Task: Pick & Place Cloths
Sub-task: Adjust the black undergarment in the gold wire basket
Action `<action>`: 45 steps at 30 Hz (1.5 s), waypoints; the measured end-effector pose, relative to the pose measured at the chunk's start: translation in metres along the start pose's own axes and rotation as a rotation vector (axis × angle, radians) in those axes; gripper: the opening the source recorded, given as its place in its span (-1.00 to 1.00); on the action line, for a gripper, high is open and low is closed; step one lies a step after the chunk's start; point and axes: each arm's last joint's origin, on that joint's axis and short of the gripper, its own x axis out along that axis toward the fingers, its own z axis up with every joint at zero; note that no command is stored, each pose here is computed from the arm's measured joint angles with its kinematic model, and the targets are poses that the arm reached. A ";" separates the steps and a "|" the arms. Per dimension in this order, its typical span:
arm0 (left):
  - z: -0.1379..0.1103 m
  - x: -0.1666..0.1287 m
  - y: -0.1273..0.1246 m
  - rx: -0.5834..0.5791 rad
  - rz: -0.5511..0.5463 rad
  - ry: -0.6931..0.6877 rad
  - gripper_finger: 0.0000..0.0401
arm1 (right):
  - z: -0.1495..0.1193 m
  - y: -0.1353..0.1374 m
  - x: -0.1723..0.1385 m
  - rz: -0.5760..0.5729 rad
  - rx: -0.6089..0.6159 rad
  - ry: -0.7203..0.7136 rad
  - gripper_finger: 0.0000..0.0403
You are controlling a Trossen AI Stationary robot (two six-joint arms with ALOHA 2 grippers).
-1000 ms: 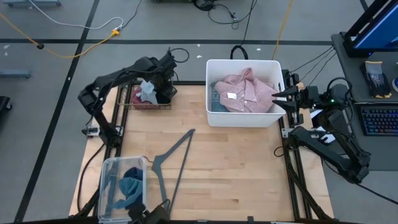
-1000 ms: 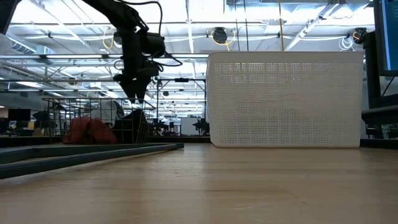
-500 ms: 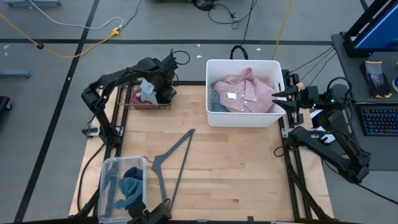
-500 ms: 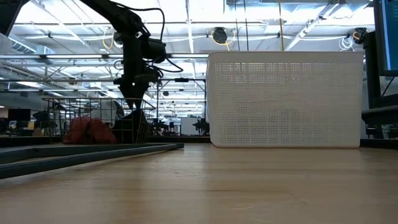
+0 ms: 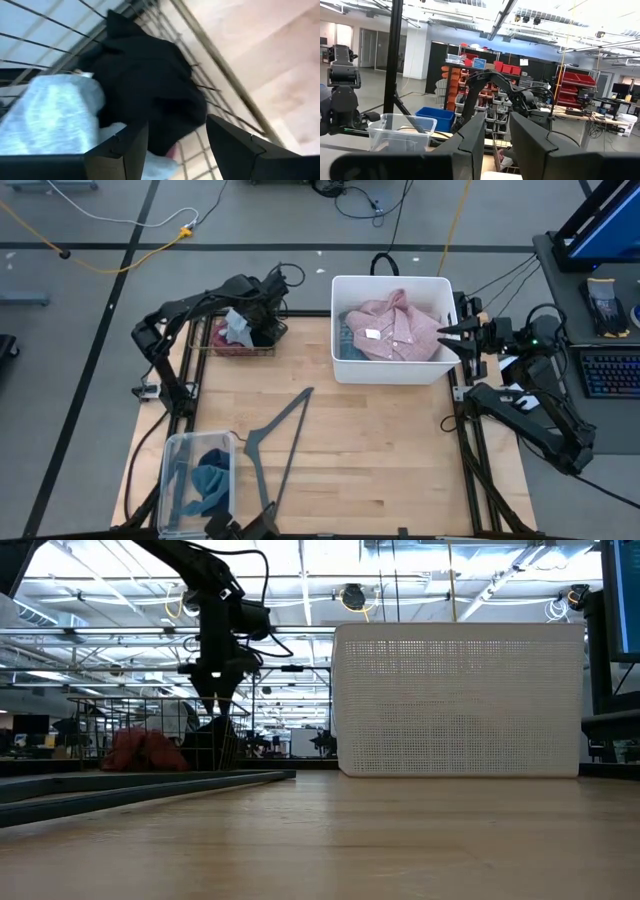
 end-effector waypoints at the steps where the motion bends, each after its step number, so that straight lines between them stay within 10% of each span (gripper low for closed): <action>1: 0.000 0.000 0.000 0.000 0.015 -0.005 0.02 | 0.000 0.000 0.000 0.000 0.000 0.000 -0.58; 21: 0.008 0.027 -0.007 -0.045 0.054 0.041 0.00 | 0.000 0.000 0.000 0.008 0.025 0.000 -0.58; 35: 0.009 0.027 -0.006 -0.097 0.072 0.038 -0.95 | 0.001 0.000 0.000 0.008 0.021 -0.003 -0.58; 45: 0.003 -0.003 -0.001 -0.106 0.050 -0.040 -0.99 | 0.000 0.000 0.000 0.008 0.022 -0.003 -0.58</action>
